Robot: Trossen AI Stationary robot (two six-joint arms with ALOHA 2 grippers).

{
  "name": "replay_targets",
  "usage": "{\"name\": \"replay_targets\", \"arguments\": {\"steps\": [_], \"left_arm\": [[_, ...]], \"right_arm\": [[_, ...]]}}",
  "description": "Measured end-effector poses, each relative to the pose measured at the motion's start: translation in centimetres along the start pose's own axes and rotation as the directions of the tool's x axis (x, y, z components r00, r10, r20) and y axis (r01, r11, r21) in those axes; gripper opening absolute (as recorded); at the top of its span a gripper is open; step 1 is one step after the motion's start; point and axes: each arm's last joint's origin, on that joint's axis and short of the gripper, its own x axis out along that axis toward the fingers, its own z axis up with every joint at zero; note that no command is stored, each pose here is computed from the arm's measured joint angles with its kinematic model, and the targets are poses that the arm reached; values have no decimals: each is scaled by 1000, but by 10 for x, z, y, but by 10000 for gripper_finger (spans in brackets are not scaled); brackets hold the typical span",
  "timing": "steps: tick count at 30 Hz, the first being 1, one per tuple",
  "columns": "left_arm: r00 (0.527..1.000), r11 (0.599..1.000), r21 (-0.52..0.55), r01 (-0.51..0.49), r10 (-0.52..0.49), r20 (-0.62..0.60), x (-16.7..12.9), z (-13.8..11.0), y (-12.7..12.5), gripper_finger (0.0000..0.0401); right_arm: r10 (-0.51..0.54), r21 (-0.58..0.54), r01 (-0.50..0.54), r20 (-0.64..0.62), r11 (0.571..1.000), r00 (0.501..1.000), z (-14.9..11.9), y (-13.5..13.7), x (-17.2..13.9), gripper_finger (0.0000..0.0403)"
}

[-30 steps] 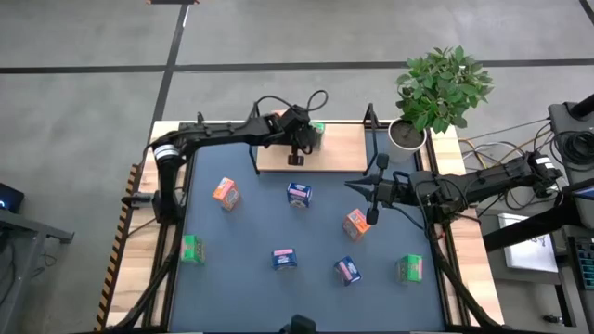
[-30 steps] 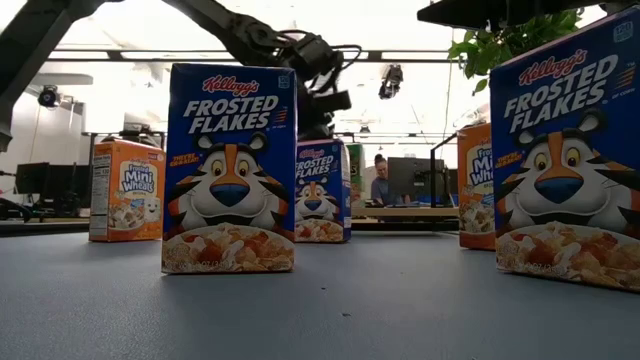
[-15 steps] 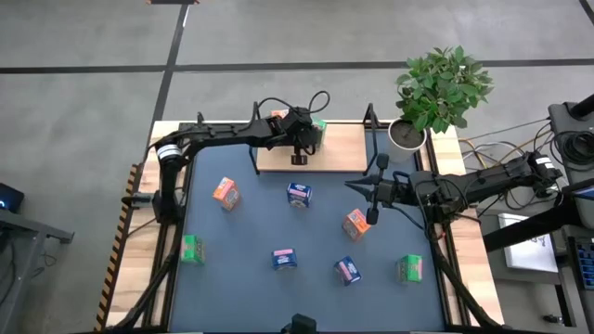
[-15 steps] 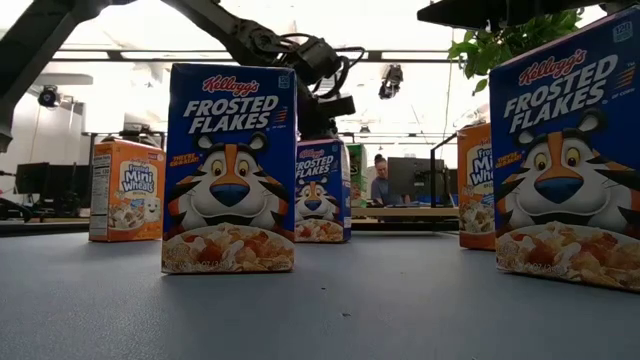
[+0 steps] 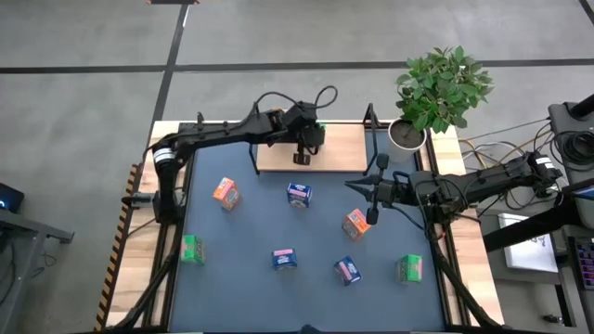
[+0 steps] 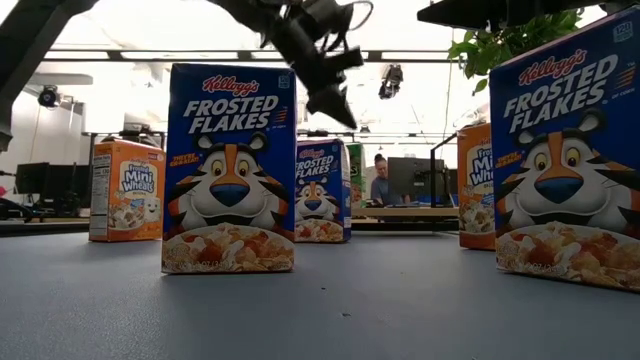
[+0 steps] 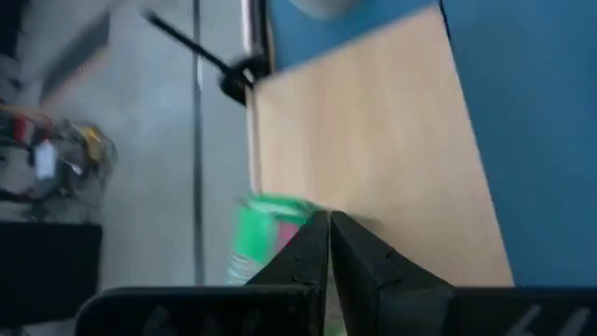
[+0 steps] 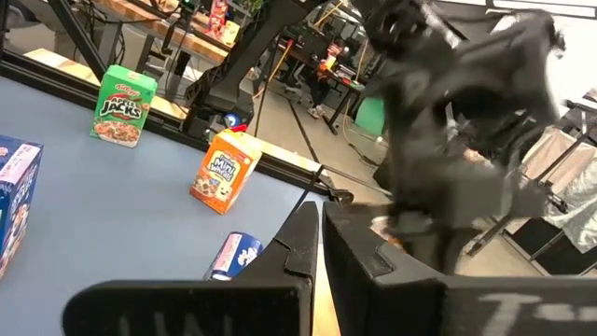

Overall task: Stack cereal on shelf
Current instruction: Put the center green cereal box on the shelf

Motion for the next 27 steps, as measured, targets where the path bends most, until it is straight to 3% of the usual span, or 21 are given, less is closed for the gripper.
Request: {"name": "replay_targets", "arguments": {"steps": [4, 7, 12, 27], "left_arm": [[997, 998, -15, -60, 61, 54, -3, -2, 21, 0], [998, 996, -80, -31, 35, 51, 3, -14, 28, 0], [998, 991, -127, 30, -22, 62, 9, -23, 24, 0], [996, 985, -175, 4, 11, 85, 21, -30, 20, 0]], "right_arm": [[0, 1, 0, 0, 1000, 1000, 0, 0, 0, 11], [0, 2, 0, 0, 1000, 1000, 0, 0, 0, 11], [1, 9, -1, -2, 1000, 1000, 0, 0, 0, 11], [0, 9, 0, -1, 1000, 1000, 0, 0, 0, 11]]}}
